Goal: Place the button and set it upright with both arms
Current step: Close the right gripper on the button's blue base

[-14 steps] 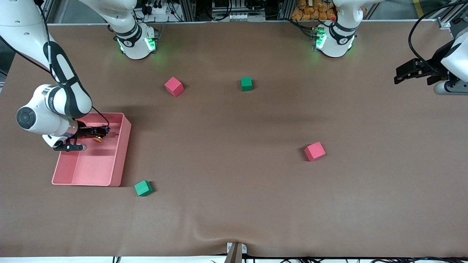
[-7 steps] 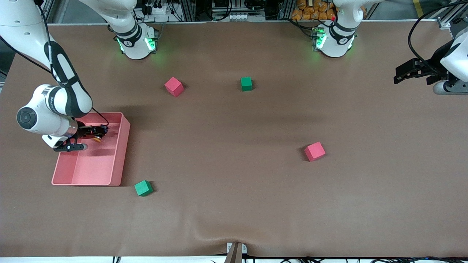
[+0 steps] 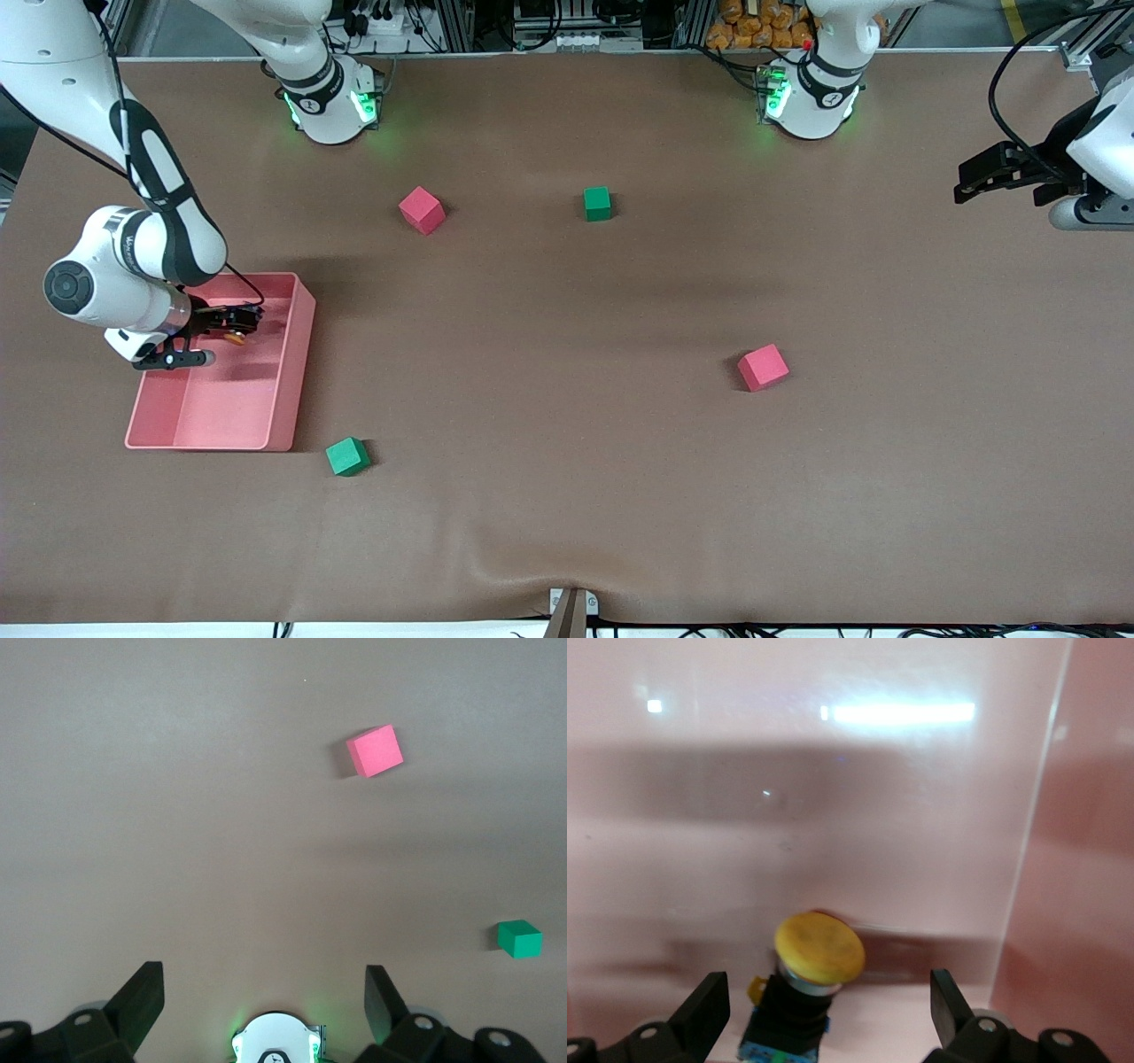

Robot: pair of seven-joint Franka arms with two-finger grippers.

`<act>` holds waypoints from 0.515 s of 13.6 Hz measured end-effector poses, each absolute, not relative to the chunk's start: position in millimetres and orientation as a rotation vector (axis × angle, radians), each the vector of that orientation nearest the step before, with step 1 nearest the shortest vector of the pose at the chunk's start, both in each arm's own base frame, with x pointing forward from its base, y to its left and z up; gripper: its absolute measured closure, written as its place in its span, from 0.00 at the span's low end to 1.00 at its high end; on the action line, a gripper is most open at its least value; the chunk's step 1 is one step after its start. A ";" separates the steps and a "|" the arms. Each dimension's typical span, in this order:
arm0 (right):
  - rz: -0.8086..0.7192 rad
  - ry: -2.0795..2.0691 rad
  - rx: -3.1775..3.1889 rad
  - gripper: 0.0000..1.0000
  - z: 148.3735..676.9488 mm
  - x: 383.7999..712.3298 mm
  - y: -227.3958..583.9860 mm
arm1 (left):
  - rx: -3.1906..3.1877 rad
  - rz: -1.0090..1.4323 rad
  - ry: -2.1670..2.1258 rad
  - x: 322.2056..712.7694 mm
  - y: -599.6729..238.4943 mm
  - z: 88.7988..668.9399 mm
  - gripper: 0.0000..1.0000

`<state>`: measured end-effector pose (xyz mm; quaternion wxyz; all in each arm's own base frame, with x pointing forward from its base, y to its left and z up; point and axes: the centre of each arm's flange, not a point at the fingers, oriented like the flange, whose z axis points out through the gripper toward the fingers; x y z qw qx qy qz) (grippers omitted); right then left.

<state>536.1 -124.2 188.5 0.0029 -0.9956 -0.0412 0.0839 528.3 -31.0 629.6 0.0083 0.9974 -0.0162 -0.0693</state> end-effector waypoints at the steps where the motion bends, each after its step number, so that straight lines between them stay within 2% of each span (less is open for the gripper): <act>1: 0.262 -0.144 -3.122 0.00 188.8 537.5 -119.5 | 3.117 -0.212 -0.050 529.3 -31.0 629.1 0.00; 7: 0.269 -0.165 -3.121 0.00 188.4 538.2 -113.4 | 3.114 -0.208 -0.050 535.6 -30.3 622.6 0.00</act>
